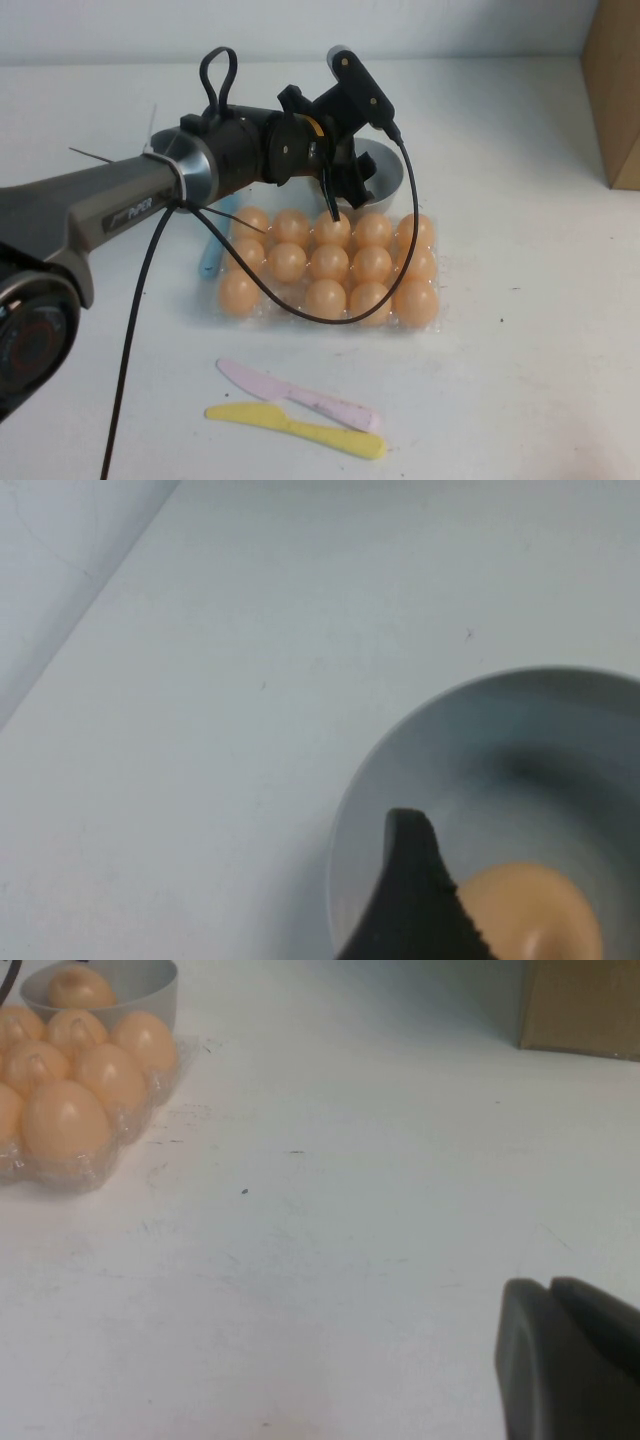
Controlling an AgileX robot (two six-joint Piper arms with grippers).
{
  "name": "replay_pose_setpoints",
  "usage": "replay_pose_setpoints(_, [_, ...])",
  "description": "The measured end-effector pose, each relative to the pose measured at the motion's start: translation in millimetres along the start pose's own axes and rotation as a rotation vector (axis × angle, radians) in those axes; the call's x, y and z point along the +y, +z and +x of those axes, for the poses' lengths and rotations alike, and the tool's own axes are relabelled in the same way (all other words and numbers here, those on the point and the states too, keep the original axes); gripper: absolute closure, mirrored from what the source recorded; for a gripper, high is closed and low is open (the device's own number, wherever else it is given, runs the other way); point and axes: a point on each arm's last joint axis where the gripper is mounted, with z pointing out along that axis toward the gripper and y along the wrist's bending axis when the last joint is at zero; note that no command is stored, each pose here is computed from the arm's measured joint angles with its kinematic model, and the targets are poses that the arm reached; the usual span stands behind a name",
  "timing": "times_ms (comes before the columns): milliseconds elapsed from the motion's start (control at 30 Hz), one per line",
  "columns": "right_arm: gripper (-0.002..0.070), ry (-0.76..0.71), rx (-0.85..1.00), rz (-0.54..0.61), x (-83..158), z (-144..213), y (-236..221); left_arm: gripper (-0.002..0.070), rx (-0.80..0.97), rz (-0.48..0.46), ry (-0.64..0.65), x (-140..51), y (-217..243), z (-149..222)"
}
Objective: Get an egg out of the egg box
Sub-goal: Place the egg in the bowl
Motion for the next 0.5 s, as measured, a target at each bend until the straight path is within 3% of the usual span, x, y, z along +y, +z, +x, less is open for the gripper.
replay_pose_setpoints(300, [0.0694,0.0,0.0,0.0,0,0,0,0.0252,0.029,-0.001,0.07,3.1,-8,-2])
replay_pose_setpoints(400, [0.0694,0.0,0.0,0.0,0,0,0,0.0308,0.032,-0.017,0.049,7.7,-24,-8])
replay_pose_setpoints(500, [0.0694,0.0,0.0,0.0,0,0,0,0.0454,0.033,-0.032,0.006,9.6,-50,-8])
